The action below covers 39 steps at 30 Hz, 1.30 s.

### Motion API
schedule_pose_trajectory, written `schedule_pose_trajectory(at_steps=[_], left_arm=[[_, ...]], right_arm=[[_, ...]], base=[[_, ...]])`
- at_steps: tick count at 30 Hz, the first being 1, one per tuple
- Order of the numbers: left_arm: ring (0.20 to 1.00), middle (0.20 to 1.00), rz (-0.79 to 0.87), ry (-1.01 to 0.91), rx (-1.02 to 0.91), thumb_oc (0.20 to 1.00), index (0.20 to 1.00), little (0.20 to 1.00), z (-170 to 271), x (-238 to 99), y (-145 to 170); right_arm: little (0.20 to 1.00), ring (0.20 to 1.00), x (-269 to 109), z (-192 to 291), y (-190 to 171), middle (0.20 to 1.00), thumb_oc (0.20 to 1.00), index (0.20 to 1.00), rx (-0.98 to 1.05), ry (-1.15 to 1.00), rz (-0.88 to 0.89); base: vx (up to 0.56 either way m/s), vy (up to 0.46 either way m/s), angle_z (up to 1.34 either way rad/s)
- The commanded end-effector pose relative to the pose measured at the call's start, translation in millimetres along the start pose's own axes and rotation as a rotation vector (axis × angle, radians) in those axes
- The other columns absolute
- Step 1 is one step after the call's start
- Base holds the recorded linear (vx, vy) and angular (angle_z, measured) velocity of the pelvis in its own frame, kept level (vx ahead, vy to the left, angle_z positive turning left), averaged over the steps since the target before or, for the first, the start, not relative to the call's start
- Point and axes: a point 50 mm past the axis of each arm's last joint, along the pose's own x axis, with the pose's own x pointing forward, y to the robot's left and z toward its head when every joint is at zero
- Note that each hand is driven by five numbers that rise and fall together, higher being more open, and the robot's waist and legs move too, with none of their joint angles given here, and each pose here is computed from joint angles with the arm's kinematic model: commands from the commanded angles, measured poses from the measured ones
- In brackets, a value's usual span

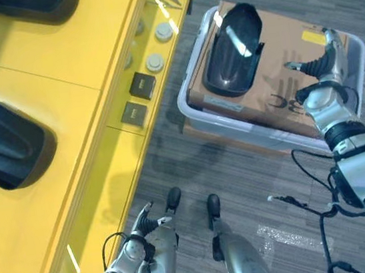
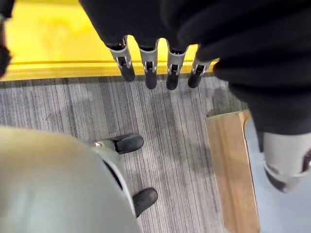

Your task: Move parts from the plastic box to the shelf.

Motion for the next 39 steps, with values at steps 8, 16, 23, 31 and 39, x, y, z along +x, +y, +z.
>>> schedule_pose_trajectory(at_steps=[8,16,23,31,39], left_arm=[[1.0,1.0,0.037,0.04,-0.063,1.0,1.0,1.0,-11.1,-5.6,-1.3],[1.0,1.0,0.051,-0.008,-0.088,1.0,1.0,1.0,4.6,0.8,2.4],[1.0,1.0,0.085,-0.029,-0.123,1.0,1.0,1.0,12.8,4.1,8.0],[1.0,1.0,0.083,-0.047,-0.163,1.0,1.0,1.0,23.2,7.4,6.7],[1.0,1.0,0.084,-0.037,-0.161,1.0,1.0,1.0,18.7,5.1,7.5]], right_arm=[[1.0,1.0,28.7,-1.8,-53.7,1.0,1.0,1.0,-0.06,0.039,-0.11],[1.0,1.0,31.9,12.6,-49.9,1.0,1.0,1.0,-0.037,0.008,-0.092],[1.0,1.0,25.5,-2.7,-36.3,1.0,1.0,1.0,-0.096,0.12,-0.048],[0.2,0.2,14.9,-26.5,-27.2,0.2,0.2,0.2,-0.119,0.238,0.011],[0.2,0.2,1.3,-54.1,-25.8,0.2,0.2,0.2,-0.052,0.311,-0.005]], base=[[0.0,0.007,0.18],[0.0,0.015,0.17],[-0.01,0.014,0.04],[0.0,0.0,0.0],[0.01,-0.006,0.02]])
